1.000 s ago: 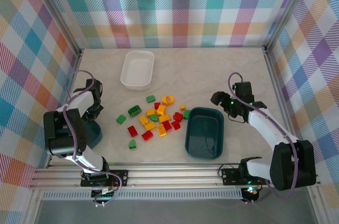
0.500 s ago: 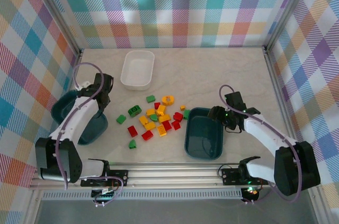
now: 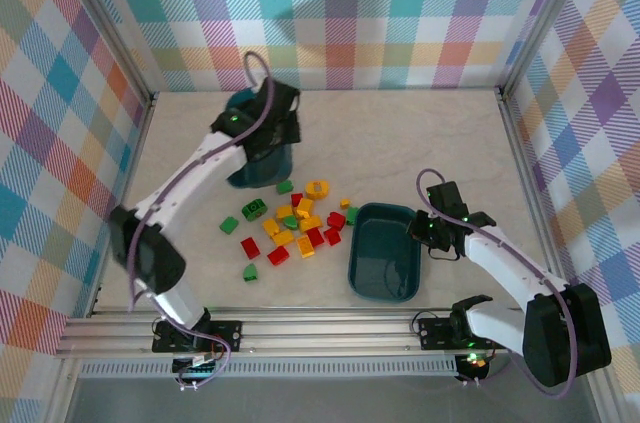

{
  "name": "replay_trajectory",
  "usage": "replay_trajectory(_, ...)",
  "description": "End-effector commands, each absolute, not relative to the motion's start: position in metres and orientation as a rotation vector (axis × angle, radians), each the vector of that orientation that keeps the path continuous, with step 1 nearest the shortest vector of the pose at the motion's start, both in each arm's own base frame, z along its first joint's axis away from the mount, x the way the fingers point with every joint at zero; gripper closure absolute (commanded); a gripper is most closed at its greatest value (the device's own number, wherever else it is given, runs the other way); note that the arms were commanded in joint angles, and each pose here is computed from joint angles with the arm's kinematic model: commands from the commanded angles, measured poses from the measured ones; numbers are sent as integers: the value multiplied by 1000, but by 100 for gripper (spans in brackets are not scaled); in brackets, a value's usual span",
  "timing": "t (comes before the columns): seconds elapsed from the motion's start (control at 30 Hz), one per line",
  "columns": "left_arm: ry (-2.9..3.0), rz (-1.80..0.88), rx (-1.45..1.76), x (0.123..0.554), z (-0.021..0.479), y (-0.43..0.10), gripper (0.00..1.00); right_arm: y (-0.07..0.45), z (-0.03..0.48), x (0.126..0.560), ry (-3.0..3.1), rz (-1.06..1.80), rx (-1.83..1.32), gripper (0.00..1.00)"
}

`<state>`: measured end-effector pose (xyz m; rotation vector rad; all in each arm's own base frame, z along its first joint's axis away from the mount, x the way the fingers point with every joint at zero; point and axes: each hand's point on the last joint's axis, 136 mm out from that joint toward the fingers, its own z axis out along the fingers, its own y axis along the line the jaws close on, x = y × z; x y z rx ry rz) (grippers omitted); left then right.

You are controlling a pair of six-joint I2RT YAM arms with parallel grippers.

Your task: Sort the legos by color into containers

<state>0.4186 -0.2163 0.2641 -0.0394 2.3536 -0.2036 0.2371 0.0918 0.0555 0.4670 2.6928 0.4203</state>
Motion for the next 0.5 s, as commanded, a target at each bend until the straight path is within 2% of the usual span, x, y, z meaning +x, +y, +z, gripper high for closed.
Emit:
replay_trajectory(0.0, 2377, -298, 212, 431, 255, -272, 100, 97, 61, 235, 2685, 455, 427, 92)
replay_trajectory(0.13, 2369, -306, 291, 456, 241, -311, 100, 97, 71, 237, 2648, 463, 395, 100)
replay_trajectory(0.3, 2333, -255, 304, 487, 229, -342, 100, 92, 75, 235, 2629, 440, 390, 100)
replay_trajectory(0.47, 2303, -145, 229, 515, 211, -344, 100, 91, 73, 230, 2635, 436, 384, 100)
